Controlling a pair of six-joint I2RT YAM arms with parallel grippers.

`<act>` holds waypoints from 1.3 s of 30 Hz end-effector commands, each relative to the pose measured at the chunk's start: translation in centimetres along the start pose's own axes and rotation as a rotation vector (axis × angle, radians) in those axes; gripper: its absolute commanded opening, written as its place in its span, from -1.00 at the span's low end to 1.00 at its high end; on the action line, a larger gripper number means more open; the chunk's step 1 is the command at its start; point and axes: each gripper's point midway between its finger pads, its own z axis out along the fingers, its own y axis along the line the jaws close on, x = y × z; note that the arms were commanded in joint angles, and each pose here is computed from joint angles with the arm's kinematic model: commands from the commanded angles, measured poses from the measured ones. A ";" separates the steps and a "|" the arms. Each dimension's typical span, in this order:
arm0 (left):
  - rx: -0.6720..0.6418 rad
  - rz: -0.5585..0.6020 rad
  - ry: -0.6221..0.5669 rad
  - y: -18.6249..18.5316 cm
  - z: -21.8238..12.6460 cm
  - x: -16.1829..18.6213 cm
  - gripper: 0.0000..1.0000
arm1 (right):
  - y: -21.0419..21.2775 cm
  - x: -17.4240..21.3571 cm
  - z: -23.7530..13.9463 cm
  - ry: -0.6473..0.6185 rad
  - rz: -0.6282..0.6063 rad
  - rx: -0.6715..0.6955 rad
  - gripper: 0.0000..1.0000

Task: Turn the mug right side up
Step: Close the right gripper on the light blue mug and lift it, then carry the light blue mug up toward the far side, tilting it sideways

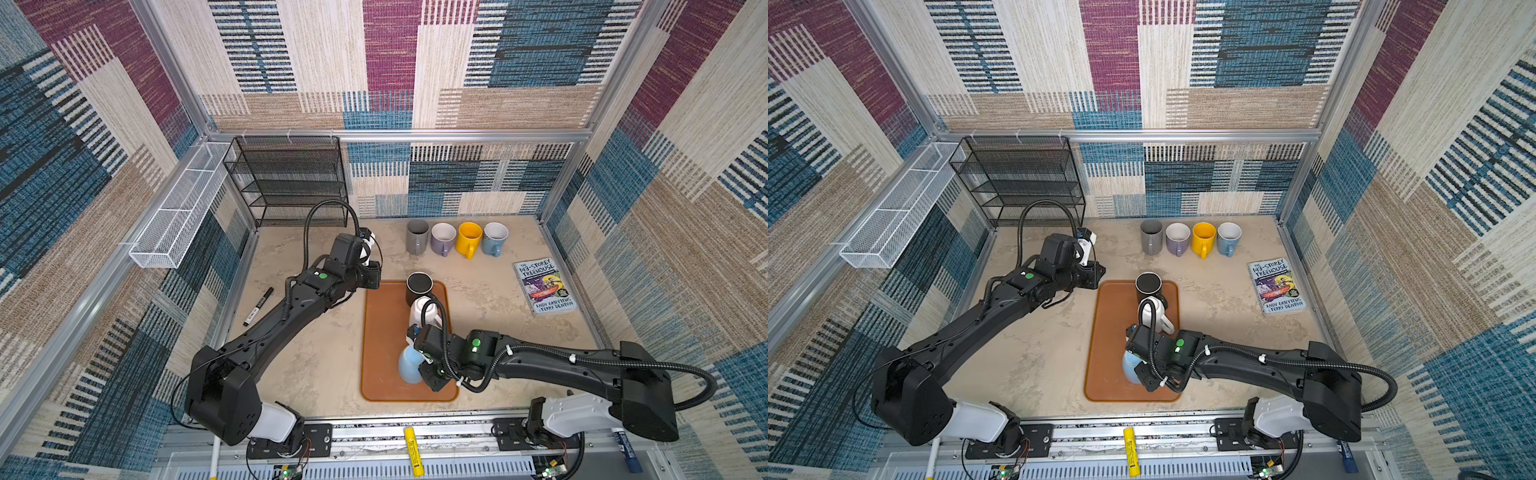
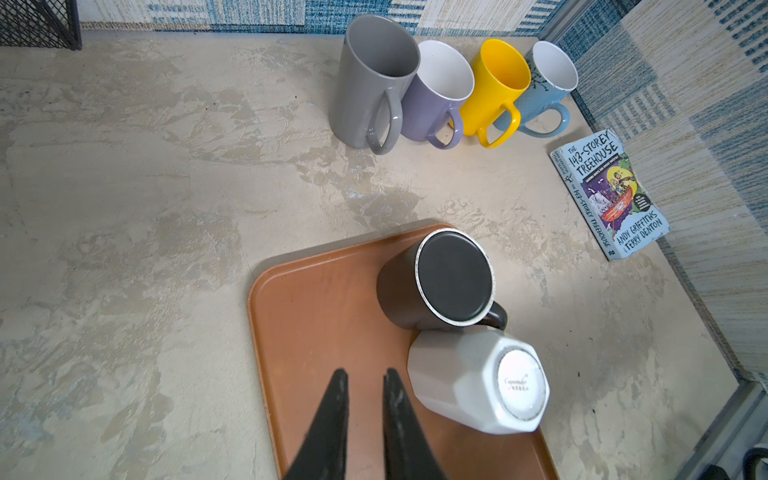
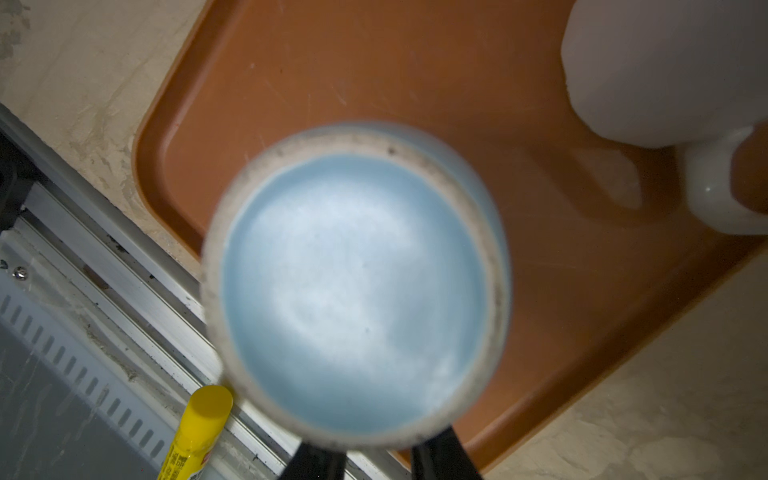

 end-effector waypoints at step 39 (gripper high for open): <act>0.009 0.001 -0.025 0.5 -1.0 0.4 -0.64 | -1.1 -2.2 0.8 0.000 -0.072 0.126 -0.71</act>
